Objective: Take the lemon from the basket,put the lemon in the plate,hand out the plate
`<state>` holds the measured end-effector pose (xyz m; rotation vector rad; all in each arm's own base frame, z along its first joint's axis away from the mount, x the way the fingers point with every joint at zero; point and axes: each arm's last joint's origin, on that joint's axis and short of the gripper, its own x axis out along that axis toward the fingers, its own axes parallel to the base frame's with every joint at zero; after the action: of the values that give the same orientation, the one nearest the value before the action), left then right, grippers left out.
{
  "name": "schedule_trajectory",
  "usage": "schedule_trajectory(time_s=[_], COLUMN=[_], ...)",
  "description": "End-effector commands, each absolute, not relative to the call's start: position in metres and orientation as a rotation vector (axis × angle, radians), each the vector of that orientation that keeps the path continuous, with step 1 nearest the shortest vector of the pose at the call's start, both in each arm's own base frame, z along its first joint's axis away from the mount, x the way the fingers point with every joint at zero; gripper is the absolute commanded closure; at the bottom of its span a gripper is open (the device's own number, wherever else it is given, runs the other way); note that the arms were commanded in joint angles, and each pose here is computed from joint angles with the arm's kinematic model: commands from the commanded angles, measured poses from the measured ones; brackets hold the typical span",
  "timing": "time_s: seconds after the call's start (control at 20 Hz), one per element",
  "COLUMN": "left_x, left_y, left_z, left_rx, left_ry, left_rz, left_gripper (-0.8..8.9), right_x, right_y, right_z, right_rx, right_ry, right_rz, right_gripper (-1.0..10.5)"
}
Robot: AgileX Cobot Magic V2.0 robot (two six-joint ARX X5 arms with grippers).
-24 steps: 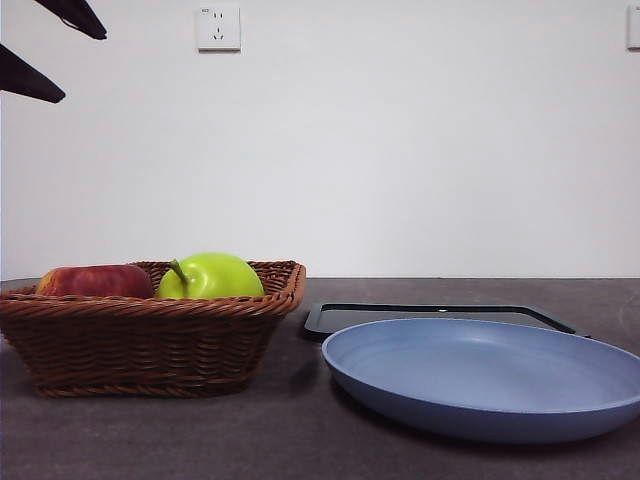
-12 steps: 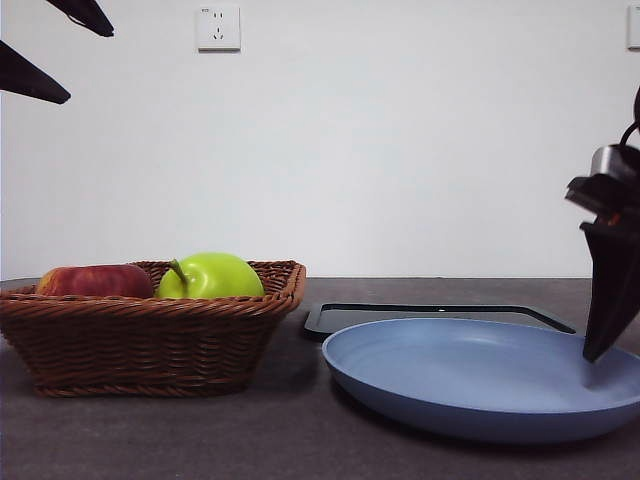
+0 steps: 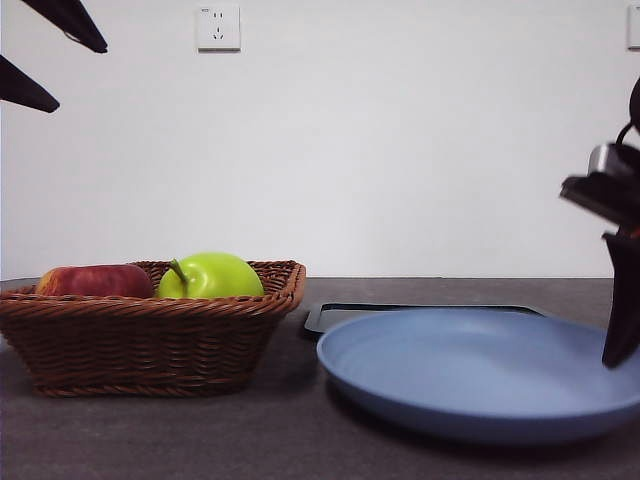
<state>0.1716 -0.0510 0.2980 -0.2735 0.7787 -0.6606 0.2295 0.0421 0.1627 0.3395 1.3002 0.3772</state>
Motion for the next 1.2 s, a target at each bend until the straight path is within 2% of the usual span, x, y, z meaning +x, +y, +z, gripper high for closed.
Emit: schedule_trajectory(time_s=[0.05, 0.15, 0.3, 0.7, 0.9, 1.2], left_x=[0.178, 0.184, 0.202, 0.275, 0.303, 0.327], left_y=[-0.054, -0.058, -0.07, -0.121, -0.143, -0.155], left_z=[0.304, 0.304, 0.303, 0.296, 0.27, 0.215], left_rx=[-0.31, -0.302, -0.261, 0.114, 0.214, 0.277], left_ry=[0.749, 0.732, 0.772, 0.84, 0.914, 1.055], left_rz=[-0.661, -0.679, -0.68, -0.556, -0.516, -0.484], left_gripper=[4.72, 4.32, 4.21, 4.22, 4.22, 4.22], right_x=[0.225, 0.214, 0.193, 0.163, 0.163, 0.163], right_y=[0.042, 0.041, 0.038, 0.034, 0.034, 0.034], right_z=[0.182, 0.199, 0.222, 0.25, 0.25, 0.25], right_rx=[0.351, 0.347, 0.337, 0.318, 0.318, 0.318], right_ry=[1.229, 1.181, 1.112, 0.978, 0.979, 0.978], right_rz=[0.395, 0.403, 0.416, 0.438, 0.438, 0.438], right_gripper=[9.4, 9.4, 9.4, 9.4, 9.4, 9.4])
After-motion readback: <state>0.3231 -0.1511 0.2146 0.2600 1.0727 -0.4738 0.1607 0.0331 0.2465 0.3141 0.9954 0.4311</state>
